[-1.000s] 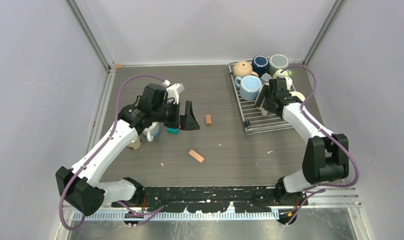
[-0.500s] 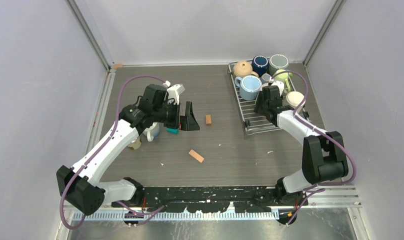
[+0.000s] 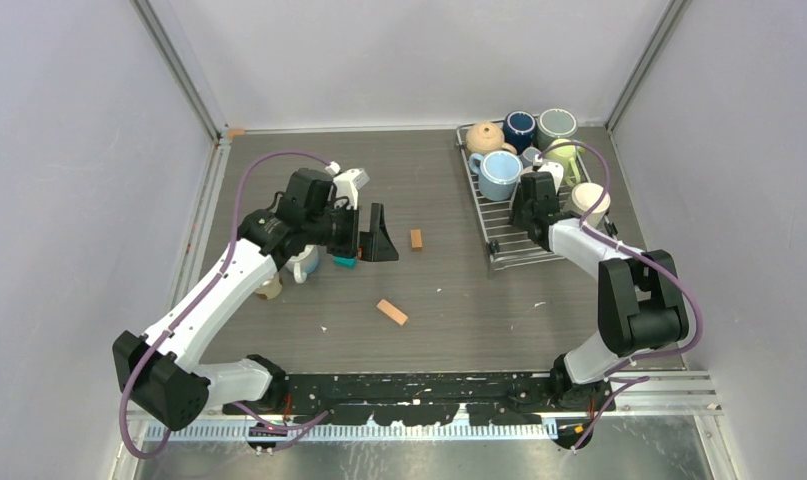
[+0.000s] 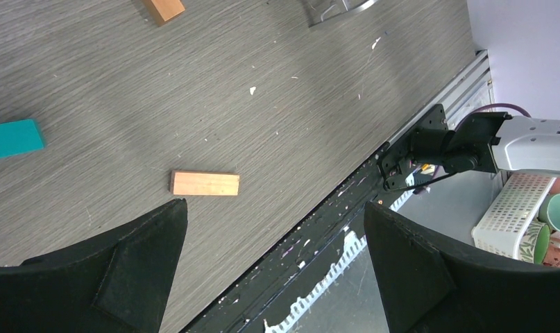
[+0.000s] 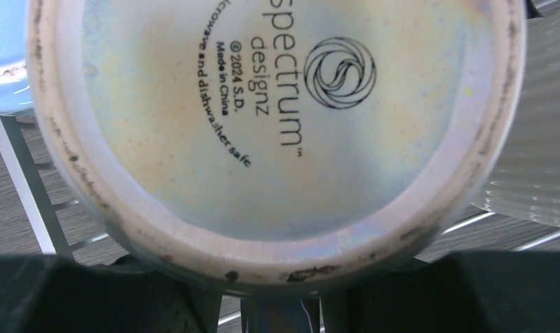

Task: Unload the cups from the dish rack
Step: Unload the cup from the dish rack.

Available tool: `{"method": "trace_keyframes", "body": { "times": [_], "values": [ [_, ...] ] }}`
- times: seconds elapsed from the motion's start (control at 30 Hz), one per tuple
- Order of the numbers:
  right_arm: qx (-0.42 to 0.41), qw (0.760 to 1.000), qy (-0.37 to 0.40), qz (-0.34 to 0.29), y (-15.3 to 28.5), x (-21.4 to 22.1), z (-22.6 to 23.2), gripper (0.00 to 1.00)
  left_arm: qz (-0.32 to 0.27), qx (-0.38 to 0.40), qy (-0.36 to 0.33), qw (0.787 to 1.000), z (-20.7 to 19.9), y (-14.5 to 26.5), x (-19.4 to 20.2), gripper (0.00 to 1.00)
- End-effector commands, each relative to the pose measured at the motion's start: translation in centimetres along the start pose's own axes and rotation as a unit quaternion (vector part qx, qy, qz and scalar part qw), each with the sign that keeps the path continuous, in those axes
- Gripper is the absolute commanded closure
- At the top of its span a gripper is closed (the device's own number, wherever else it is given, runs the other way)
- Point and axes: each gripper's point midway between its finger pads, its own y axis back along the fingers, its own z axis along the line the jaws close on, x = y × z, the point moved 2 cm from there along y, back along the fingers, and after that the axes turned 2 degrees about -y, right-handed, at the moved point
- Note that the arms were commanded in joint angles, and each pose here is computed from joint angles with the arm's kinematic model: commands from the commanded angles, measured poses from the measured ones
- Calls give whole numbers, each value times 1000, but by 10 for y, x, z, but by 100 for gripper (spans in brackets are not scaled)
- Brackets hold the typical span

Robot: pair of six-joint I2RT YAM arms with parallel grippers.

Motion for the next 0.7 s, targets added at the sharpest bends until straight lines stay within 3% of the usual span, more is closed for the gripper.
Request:
{"method": "trace_keyframes", "body": {
  "times": [0.0, 0.13, 0.2, 0.27, 0.4, 0.67],
  "values": [
    [3, 999, -5, -34, -1, -16, 4, 50, -3, 1, -7, 1000, -1, -1, -1, 0],
    [4, 999, -4, -34, -1, -17, 5, 58, -4, 1, -7, 1000, -1, -1, -2, 0],
    [5, 999, -3, -37, 1, -18, 6, 67, -4, 0, -8, 1000, -1, 0, -2, 0],
    [8, 999, -2, -41, 6, -21, 5, 83, -3, -1, -6, 1000, -1, -1, -1, 0],
    [13, 998, 1, -53, 17, -30, 6, 99, -6, -3, -5, 1000, 0, 0, -2, 0],
    [13, 996, -7, -93, 48, -55, 9, 99, -13, -7, 0, 1000, -1, 1, -5, 0]
  ]
}}
